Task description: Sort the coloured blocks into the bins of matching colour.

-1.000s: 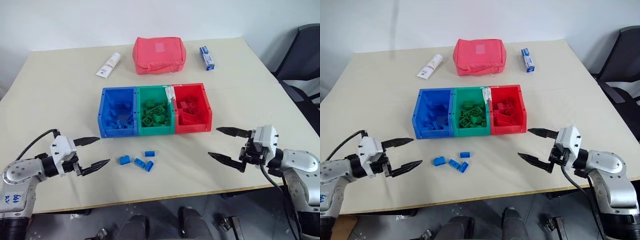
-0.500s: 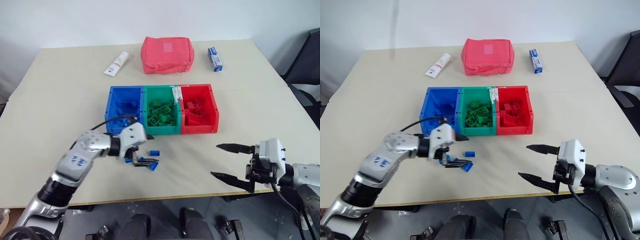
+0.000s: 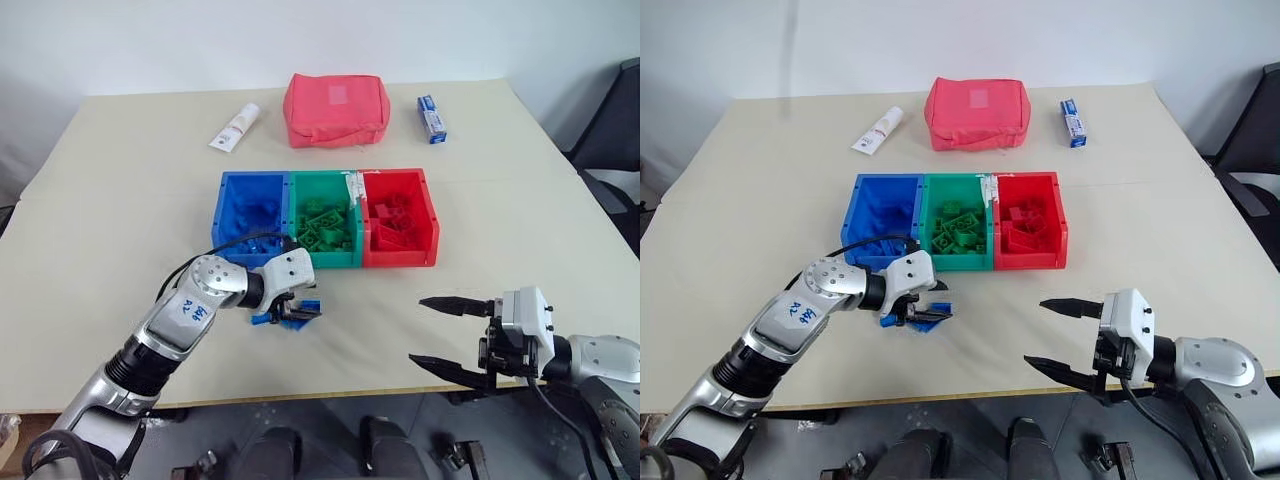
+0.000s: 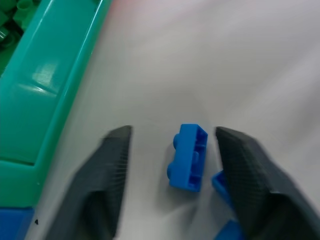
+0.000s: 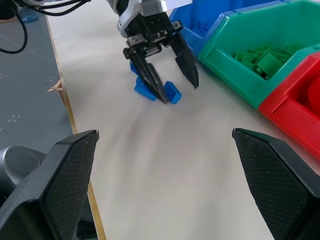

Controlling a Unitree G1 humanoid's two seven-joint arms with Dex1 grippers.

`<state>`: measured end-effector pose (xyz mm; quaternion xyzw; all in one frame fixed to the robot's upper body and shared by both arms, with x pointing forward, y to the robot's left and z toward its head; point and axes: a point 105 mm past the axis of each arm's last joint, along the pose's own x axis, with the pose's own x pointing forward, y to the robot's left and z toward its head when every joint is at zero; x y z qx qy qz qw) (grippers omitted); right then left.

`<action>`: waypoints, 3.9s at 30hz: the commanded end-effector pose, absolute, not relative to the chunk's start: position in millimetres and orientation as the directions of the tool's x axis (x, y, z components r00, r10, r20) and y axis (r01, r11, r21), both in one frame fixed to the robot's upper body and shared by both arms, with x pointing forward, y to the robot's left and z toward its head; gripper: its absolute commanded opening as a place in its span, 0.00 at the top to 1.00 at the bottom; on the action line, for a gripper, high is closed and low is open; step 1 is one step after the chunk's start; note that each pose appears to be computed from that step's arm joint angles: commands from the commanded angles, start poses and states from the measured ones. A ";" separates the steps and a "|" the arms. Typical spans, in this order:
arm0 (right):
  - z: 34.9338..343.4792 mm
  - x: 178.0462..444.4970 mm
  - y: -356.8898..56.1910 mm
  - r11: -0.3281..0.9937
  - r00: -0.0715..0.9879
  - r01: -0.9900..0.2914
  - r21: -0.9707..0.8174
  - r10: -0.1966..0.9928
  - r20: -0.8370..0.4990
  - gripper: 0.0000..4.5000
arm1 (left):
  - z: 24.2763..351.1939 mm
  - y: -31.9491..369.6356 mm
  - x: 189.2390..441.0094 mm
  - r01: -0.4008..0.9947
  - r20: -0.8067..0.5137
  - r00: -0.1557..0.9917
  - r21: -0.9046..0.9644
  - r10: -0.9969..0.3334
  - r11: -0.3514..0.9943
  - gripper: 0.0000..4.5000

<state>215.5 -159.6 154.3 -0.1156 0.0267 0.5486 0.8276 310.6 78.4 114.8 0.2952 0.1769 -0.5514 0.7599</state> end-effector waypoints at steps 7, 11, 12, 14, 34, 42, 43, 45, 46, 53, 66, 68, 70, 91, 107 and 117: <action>163.1 221.0 -157.7 0.353 0.383 -0.915 -0.197 0.912 -0.146 0.00 | 106.5 83.6 307.3 0.947 -0.620 0.320 0.228 -0.717 0.226 0.90; 162.4 226.1 -157.9 0.353 0.385 -0.913 -0.206 0.913 -0.138 0.00 | 127.1 80.6 307.9 0.940 -0.508 0.342 0.187 -0.790 0.287 0.90; 162.2 226.9 -157.7 0.354 0.384 -0.913 -0.205 0.913 -0.136 0.00 | 133.0 80.6 308.5 0.936 -0.477 0.351 0.182 -0.805 0.300 0.90; 162.3 227.8 -157.3 0.357 0.385 -0.912 -0.202 0.914 -0.124 0.00 | 148.4 83.4 311.4 0.922 -0.391 0.387 0.178 -0.835 0.344 0.90; 193.7 261.9 -142.9 0.480 0.455 -0.842 -0.247 0.877 0.153 0.00 | 207.4 155.2 356.7 0.647 0.033 0.763 -0.052 -0.646 0.761 0.74; 191.9 263.0 -144.2 0.468 0.450 -0.846 -0.256 0.883 0.132 0.00 | 203.7 165.2 359.5 0.643 0.012 0.766 -0.006 -0.643 0.766 0.22; 191.9 263.1 -145.8 0.469 0.452 -0.845 -0.257 0.883 0.127 0.00 | 205.3 173.8 358.9 0.629 0.013 0.777 0.005 -0.629 0.777 0.15; 188.9 262.3 -149.5 0.465 0.454 -0.846 -0.260 0.885 0.103 0.00 | 210.4 189.6 349.9 0.635 0.030 0.769 0.069 -0.638 0.769 0.01; 187.3 261.4 -150.8 0.460 0.453 -0.848 -0.262 0.887 0.091 0.00 | 211.6 195.8 344.3 0.642 0.032 0.761 0.102 -0.648 0.760 0.00; 175.9 254.1 -159.8 0.416 0.429 -0.867 -0.275 0.903 0.014 0.00 | 192.5 235.9 286.4 0.768 -0.124 0.619 0.303 -0.776 0.564 0.00; 162.9 240.2 -164.7 0.305 0.347 -0.913 -0.271 0.930 -0.123 0.00 | 144.0 216.4 248.7 0.910 -0.390 0.370 0.332 -0.843 0.246 0.00; 158.9 235.5 -166.6 0.288 0.334 -0.923 -0.256 0.929 -0.159 0.00 | 139.9 187.4 243.9 0.933 -0.416 0.270 0.335 -0.868 0.130 0.00; 158.7 233.2 -166.4 0.288 0.333 -0.925 -0.247 0.929 -0.164 0.00 | 138.0 164.8 248.3 0.930 -0.412 0.245 0.355 -0.878 0.093 0.00; 145.0 203.3 -156.9 0.370 0.398 -0.912 -0.176 0.903 -0.164 0.00 | 95.9 95.9 274.0 0.955 -0.609 0.179 0.295 -0.773 -0.012 0.26; 165.3 220.6 -154.5 0.458 0.470 -0.872 -0.175 0.882 -0.031 0.00 | 164.8 104.6 305.2 0.905 -0.225 0.396 0.261 -0.890 0.336 0.80; 198.5 248.8 -149.3 0.543 0.519 -0.823 -0.169 0.839 0.165 0.00 | 216.1 179.2 365.9 0.574 0.049 0.815 0.076 -0.578 0.815 0.80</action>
